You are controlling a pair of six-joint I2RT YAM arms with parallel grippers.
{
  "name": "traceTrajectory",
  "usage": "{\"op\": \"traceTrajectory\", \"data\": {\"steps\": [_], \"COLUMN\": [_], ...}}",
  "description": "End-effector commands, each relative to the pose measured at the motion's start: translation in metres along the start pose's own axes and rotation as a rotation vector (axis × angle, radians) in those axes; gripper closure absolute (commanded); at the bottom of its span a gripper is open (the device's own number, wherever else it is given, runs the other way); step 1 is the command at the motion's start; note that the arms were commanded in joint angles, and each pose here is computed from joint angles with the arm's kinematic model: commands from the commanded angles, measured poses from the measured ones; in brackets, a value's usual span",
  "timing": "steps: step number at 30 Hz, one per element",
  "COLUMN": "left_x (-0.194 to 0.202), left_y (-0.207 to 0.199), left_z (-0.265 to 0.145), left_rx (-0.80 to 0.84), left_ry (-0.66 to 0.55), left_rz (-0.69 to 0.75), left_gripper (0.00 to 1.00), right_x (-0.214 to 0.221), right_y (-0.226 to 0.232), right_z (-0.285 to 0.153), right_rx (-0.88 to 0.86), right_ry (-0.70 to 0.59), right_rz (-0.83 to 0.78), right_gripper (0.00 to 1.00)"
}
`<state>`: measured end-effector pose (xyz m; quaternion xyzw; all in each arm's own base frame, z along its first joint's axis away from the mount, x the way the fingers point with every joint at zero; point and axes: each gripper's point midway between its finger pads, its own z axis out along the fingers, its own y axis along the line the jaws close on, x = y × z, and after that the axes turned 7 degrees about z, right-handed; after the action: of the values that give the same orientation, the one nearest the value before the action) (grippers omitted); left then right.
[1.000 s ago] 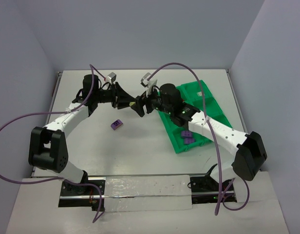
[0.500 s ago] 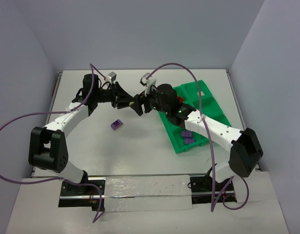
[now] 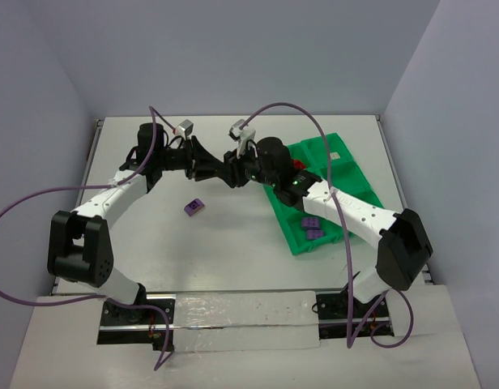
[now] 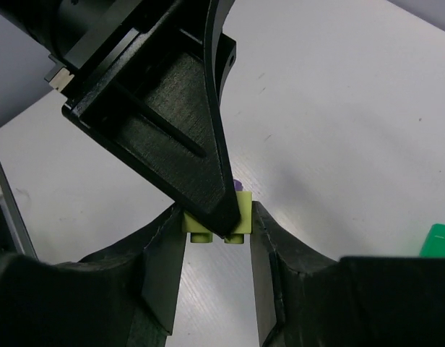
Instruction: Sort the legos into containers by color
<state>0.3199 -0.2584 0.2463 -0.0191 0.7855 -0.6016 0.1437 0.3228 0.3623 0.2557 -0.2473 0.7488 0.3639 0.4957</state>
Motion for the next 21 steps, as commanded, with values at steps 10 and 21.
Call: {"op": "traceTrajectory", "data": {"steps": [10, 21], "left_x": [-0.009, -0.034], "left_y": [0.000, 0.036], "left_z": [-0.006, -0.031], "left_rx": [-0.132, -0.466], "left_ry": [-0.003, -0.134], "left_rz": [0.093, 0.111], "left_gripper": [0.06, 0.01], "right_x": [-0.024, -0.003], "right_y": [0.004, -0.036], "right_z": [-0.010, -0.038], "right_rx": [0.010, 0.194], "right_ry": [-0.078, -0.090], "right_rz": [0.014, 0.095], "right_gripper": [1.00, 1.00]}}
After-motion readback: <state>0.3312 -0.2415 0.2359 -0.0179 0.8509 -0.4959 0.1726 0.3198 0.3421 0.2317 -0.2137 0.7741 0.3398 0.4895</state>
